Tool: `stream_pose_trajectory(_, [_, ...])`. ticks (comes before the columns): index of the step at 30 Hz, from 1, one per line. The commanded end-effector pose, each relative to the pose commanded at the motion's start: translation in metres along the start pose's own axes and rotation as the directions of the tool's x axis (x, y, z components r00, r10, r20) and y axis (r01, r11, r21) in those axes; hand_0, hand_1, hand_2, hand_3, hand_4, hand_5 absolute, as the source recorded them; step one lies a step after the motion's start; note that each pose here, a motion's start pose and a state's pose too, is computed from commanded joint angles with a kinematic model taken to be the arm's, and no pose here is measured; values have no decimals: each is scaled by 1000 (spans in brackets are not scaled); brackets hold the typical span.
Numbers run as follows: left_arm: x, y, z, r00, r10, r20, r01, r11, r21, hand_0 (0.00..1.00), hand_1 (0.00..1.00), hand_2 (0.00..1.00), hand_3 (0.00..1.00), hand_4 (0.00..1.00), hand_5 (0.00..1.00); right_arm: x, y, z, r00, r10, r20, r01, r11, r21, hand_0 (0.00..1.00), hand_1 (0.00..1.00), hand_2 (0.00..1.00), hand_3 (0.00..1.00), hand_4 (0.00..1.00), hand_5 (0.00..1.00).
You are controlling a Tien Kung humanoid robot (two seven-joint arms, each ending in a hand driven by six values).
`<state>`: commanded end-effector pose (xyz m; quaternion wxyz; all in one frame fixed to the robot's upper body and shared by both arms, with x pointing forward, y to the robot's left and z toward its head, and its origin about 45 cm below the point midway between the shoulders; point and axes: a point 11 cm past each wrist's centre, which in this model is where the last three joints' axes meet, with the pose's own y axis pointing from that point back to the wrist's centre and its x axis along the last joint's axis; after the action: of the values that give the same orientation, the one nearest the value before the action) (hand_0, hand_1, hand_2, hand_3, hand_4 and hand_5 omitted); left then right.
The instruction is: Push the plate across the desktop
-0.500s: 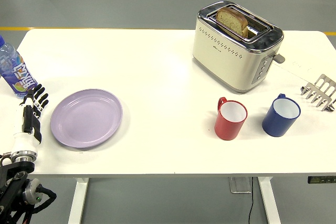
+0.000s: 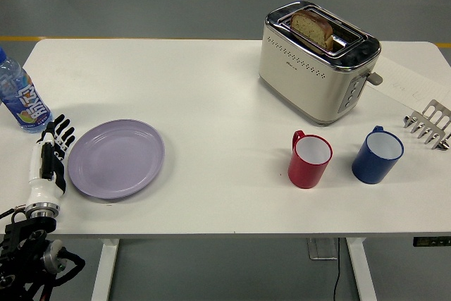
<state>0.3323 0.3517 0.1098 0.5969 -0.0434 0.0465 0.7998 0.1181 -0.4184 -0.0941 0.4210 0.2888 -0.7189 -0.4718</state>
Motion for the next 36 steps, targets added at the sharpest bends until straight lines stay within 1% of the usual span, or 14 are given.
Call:
stream_pose_trajectory(5, [-6, -2, 1, 1000, -4, -14, 4, 1000, -4, 859, 863, 886, 851, 527, 998, 0, 0, -2, 1000, 0, -3, 0, 1000, 2, 647, 613, 674, 573, 325, 250])
stream_pose_trajectory(22, [-11, -6, 2, 1000, -13, -20, 13, 1000, -5, 858, 861, 885, 851, 524, 998, 0, 1, -4, 1000, 1, -1, -1, 1000, 6, 647, 613, 674, 573, 325, 252])
stream_pose_trajectory(28, [-16, -7, 1, 999, -30, -18, 30, 1000, 1, 858, 860, 883, 849, 523, 998, 0, 1, -5, 1000, 2, -3, -2, 1000, 7, 646, 612, 674, 573, 325, 250])
stream_pose_trajectory(36, [-25, -4, -4, 998, -63, -10, 63, 998, 16, 854, 856, 879, 845, 522, 998, 1, 1, -5, 1000, 2, -6, -2, 1000, 8, 647, 613, 673, 573, 325, 251])
